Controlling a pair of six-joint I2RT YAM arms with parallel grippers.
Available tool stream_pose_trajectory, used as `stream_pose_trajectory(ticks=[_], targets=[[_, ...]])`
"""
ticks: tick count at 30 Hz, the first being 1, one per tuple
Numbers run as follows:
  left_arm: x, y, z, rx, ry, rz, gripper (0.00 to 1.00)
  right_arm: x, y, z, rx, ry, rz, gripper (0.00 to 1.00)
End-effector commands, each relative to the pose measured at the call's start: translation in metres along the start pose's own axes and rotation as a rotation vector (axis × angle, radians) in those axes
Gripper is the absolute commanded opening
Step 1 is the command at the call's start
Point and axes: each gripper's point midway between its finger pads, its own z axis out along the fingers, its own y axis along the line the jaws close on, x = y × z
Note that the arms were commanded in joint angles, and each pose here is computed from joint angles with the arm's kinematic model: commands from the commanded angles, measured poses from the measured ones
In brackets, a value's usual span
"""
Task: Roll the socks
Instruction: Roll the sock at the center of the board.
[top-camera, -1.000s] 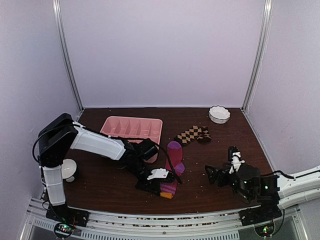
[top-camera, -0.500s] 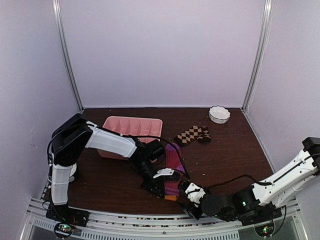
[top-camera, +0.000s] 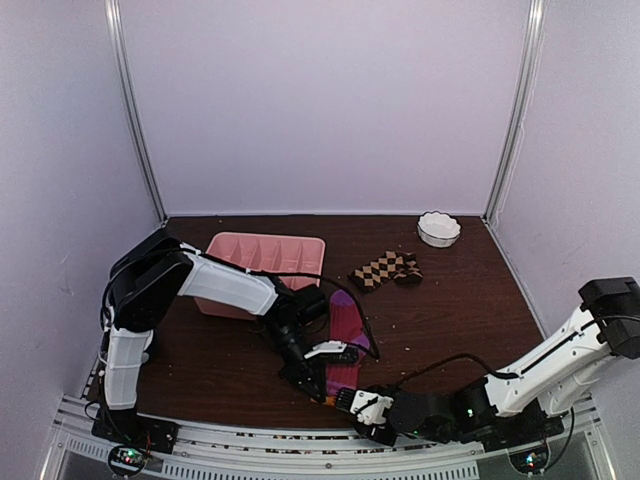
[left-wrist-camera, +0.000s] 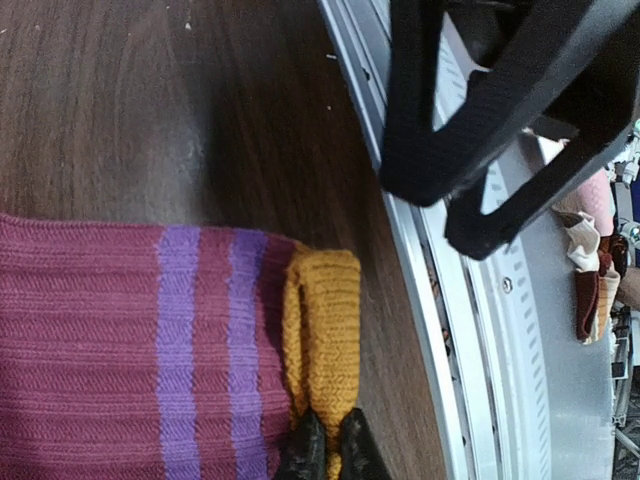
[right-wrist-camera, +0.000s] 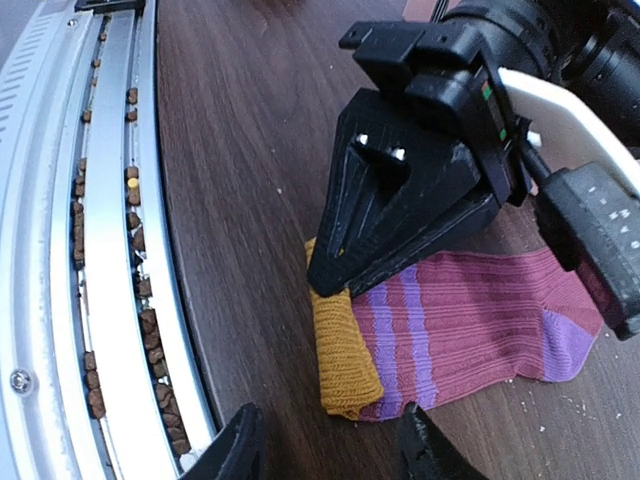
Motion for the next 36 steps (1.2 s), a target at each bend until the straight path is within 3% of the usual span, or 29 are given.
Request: stream_pose_trajectory(ticks=[1,14,26,27,30,31,34,36], targets=[[0.041,0.011,0.008,-0.022,0.131,-0.076,0.04,-0.005,0.009,0.015,-0.067,-0.018,-0.017,0.42],[0.060,0.014,0.004,-0.037,0.183,-0.066,0.03,-0.003,0.007,0.044,-0.043,0.011,-0.044,0.27],[0.051,0.016,-0.001,-0.038,0.161,-0.056,0.07,0.018,0.009,0.051,-0.063,0.081,-0.045,0.11],[0.050,0.018,-0.001,-0.045,0.161,-0.054,0.10,0.018,0.009,0.052,-0.067,0.082,-0.034,0.08],[0.045,0.024,-0.007,-0.088,0.149,-0.054,0.32,0.025,0.014,0.053,-0.088,0.096,0.006,0.00],[0.041,0.026,-0.013,-0.115,0.136,-0.053,0.47,0.028,0.016,0.053,-0.098,0.102,0.028,0.00],[0.034,0.028,-0.042,-0.217,0.074,-0.041,0.78,0.034,0.021,0.054,-0.123,0.108,0.102,0.00],[0.030,0.024,-0.066,-0.288,0.021,-0.018,0.85,0.039,0.021,0.054,-0.133,0.118,0.156,0.00]])
